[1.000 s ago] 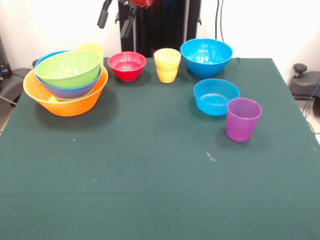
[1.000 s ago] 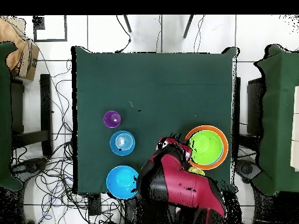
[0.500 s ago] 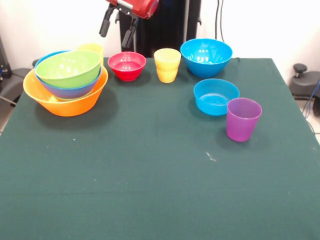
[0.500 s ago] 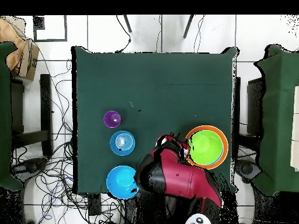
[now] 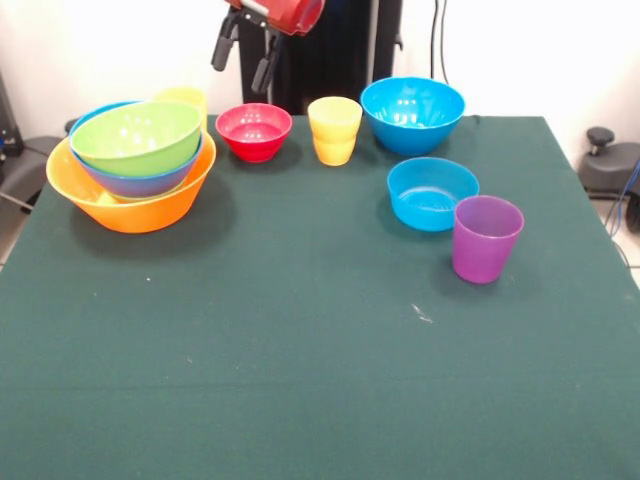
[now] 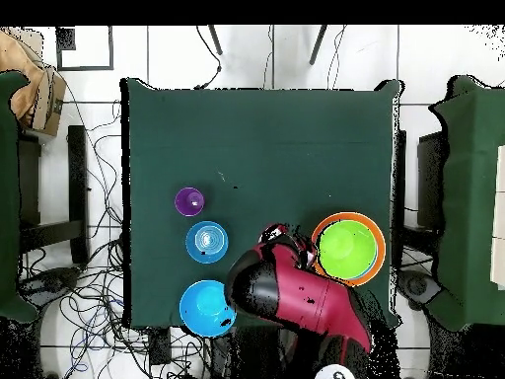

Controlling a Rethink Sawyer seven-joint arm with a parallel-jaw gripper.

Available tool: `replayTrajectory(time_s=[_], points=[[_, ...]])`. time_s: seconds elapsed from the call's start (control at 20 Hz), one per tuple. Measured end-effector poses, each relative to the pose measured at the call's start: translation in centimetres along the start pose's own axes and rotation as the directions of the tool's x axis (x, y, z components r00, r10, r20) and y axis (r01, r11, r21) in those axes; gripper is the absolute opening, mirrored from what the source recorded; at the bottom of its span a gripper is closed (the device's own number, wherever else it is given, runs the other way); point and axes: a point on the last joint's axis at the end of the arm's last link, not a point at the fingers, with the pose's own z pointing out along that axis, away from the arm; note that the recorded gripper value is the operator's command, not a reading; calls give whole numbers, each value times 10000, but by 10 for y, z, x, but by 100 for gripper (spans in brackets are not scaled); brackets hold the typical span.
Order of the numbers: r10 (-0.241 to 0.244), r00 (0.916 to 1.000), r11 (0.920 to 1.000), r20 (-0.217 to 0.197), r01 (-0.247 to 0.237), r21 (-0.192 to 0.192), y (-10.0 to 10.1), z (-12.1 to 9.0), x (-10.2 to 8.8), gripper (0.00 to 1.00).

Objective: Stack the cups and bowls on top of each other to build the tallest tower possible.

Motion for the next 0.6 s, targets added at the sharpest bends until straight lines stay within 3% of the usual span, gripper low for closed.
replayTrajectory(time_s=[0.35,0.6], points=[[744,9972,9972,54,-744,-23,9,-8,-6,100],[901,9959,9959,40,-902,83,10,-8,-4,100]])
